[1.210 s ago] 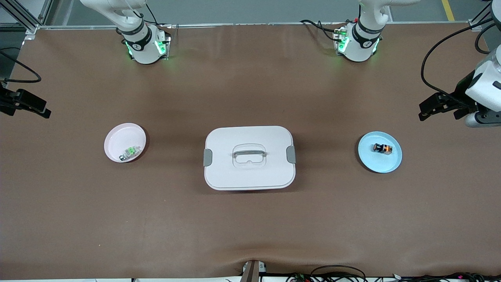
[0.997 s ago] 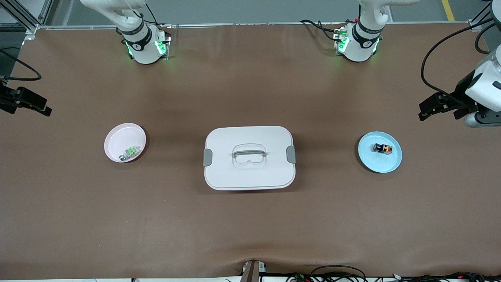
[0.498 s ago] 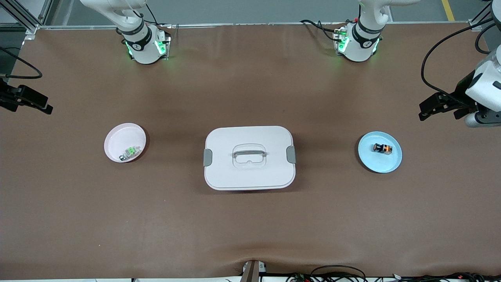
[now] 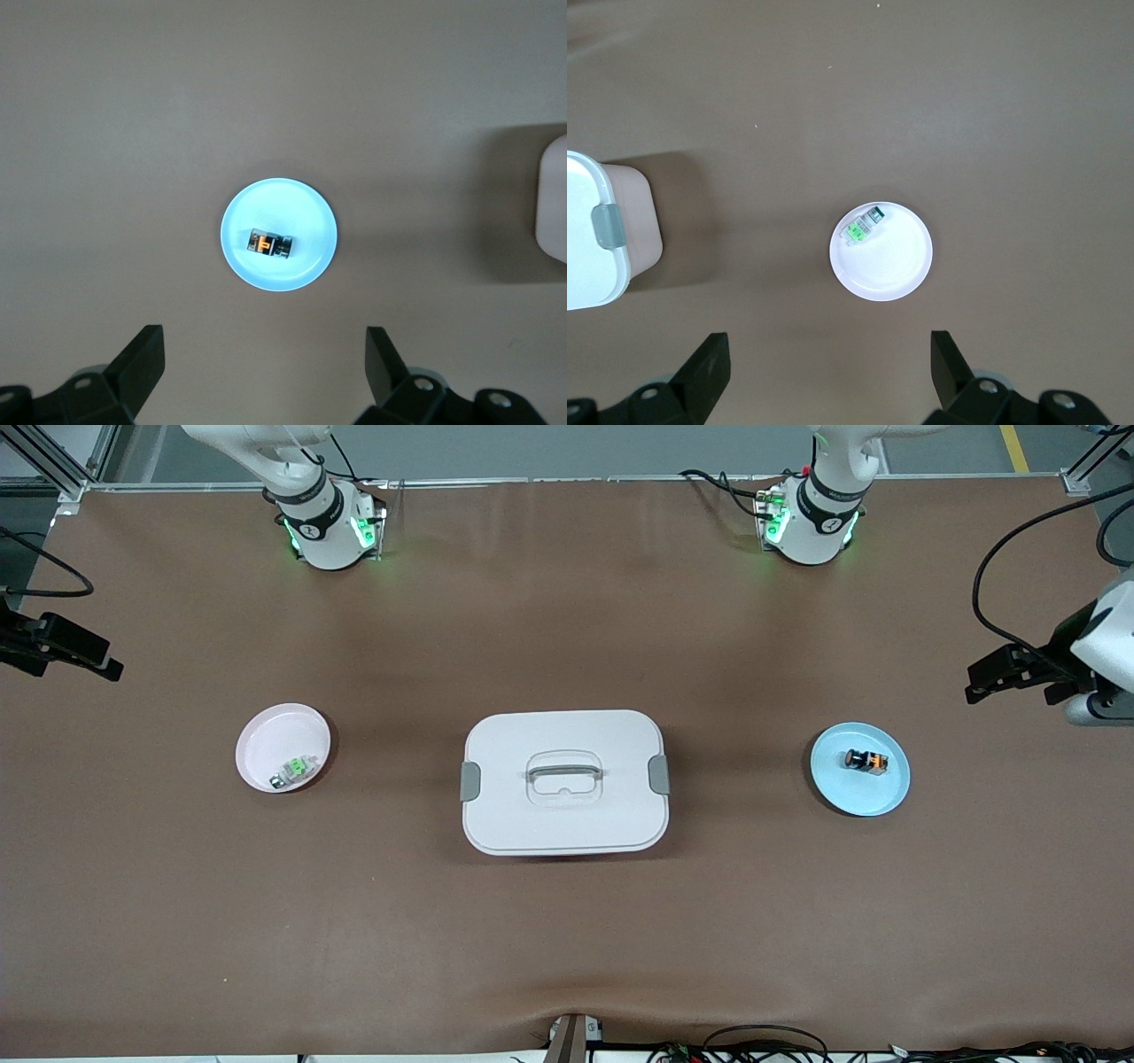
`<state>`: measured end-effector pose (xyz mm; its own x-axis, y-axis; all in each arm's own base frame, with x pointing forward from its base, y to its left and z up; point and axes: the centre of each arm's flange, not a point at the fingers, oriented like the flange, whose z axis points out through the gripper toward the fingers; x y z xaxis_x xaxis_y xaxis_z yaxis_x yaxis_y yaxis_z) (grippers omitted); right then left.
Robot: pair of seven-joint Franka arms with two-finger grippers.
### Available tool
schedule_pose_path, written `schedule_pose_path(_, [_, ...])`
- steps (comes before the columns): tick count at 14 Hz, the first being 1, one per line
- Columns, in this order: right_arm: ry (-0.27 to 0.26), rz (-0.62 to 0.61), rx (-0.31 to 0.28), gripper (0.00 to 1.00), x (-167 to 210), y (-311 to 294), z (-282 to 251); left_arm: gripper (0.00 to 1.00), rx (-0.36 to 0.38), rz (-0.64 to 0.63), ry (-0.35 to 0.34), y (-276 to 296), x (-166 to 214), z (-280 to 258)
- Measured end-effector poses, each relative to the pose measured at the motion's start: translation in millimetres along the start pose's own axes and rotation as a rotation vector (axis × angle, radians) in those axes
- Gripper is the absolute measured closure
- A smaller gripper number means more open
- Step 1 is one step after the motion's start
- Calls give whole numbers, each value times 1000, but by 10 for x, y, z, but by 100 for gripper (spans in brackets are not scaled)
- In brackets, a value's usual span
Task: Transfer orange switch to right arm and place
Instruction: 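Move the left gripper toward the orange switch on the blue plate, then lower the left gripper onto the orange switch and close it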
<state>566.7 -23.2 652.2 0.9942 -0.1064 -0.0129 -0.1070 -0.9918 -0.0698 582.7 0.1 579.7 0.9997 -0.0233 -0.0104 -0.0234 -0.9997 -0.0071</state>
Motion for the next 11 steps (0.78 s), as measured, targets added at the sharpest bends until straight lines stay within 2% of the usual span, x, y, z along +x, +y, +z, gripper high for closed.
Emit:
schedule_pose_path(3, [0, 1, 2, 0, -3, 3, -1, 0, -2, -13, -51, -89, 124, 310])
schedule_pose_path(6, [0, 0, 2, 0, -7, 2, -4, 0, -10, 48, -95, -252, 291, 749])
schedule_pose_path(11, [-2, -39, 2, 0, -9, 2, -2, 0, -13, 78, -72, -353, 418, 1405])
